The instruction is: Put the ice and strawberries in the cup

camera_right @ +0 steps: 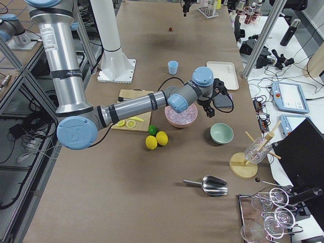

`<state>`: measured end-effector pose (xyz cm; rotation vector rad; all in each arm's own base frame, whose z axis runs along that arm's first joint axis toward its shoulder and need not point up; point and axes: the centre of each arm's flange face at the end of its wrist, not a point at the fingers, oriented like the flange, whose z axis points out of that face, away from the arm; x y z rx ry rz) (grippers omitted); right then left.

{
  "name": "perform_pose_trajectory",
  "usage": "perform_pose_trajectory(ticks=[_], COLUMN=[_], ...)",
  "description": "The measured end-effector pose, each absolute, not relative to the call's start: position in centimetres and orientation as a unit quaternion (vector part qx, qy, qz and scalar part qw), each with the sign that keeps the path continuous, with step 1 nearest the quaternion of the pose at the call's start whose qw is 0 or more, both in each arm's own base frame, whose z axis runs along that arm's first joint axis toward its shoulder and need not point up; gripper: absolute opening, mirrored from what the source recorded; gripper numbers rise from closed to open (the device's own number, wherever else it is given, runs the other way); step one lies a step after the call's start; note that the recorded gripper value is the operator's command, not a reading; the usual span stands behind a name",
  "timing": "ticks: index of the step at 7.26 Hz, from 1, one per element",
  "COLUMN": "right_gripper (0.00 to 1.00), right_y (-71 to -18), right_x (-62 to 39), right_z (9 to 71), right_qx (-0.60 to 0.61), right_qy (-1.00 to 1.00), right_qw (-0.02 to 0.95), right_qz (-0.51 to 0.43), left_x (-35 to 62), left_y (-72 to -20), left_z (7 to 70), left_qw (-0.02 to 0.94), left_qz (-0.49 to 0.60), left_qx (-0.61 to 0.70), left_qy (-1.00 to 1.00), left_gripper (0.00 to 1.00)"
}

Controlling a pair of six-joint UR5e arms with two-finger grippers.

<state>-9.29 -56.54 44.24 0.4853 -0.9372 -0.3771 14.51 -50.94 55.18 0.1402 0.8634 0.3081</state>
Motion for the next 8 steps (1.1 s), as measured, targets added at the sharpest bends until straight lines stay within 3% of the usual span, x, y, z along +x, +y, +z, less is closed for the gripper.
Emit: perform_pose_trajectory(ticks=[8], right_gripper=[1.00], right_y=[-57.5], right_x=[-9.2], right_z=[44.0], right_qx=[0.253], right_qy=[-0.400], right_qw=[0.865], right_qz=[-0.165], left_x=[21.2], left_y=[-48.7], left_z=[58.5], left_qw=[0.891], left_qz=[0.198], left_qx=[0.014], left_qy=[0.407], left_gripper=[0.95])
